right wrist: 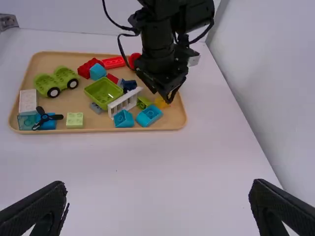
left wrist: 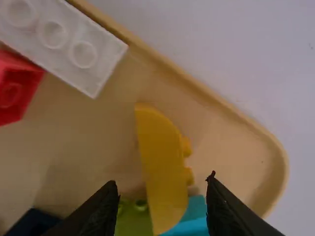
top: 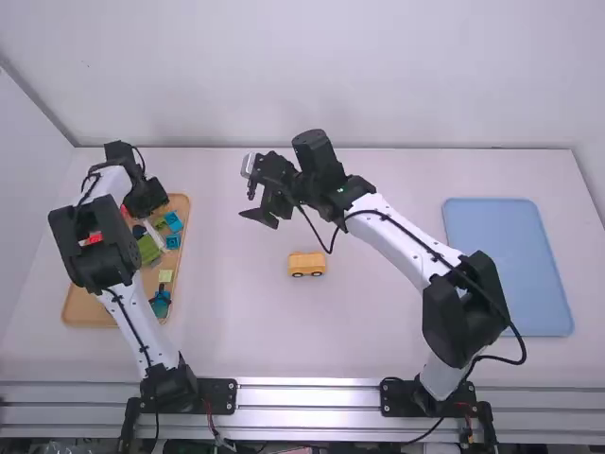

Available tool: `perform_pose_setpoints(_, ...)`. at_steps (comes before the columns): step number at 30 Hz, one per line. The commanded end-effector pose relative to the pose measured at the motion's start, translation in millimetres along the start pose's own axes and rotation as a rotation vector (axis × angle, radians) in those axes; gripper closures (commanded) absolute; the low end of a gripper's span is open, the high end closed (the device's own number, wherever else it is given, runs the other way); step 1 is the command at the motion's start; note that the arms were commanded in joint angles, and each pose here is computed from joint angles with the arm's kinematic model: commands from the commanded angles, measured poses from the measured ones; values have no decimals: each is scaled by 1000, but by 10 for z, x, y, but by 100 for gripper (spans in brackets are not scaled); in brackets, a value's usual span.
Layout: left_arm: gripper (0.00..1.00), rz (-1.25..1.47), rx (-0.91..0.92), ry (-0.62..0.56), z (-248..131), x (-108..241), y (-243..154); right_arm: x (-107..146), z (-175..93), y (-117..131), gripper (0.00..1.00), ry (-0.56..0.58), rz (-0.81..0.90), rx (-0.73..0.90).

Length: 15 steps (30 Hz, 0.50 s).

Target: Assemble lego blocks to make yellow taxi

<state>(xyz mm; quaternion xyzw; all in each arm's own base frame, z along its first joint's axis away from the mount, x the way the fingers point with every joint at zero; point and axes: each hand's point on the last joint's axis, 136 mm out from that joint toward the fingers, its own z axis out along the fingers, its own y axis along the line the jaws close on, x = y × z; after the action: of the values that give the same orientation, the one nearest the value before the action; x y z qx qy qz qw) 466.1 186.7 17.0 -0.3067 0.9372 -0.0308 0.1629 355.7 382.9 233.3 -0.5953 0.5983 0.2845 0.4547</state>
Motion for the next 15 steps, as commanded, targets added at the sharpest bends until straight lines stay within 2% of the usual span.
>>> perform_pose_setpoints(1, 53, 6, 39, 42, 91, 126, -76, -189, -105, -60, 1, -34, -20, 21)
perform_pose_setpoints(7, 53, -72, -49, 36, 99, 135, 79, -159, -97, -74, 1, -29, -19, 21)
perform_pose_setpoints(15, 51, -59, -53, 14, 220, 181, 63, -146, -108, -92, 1, -27, -16, 25)
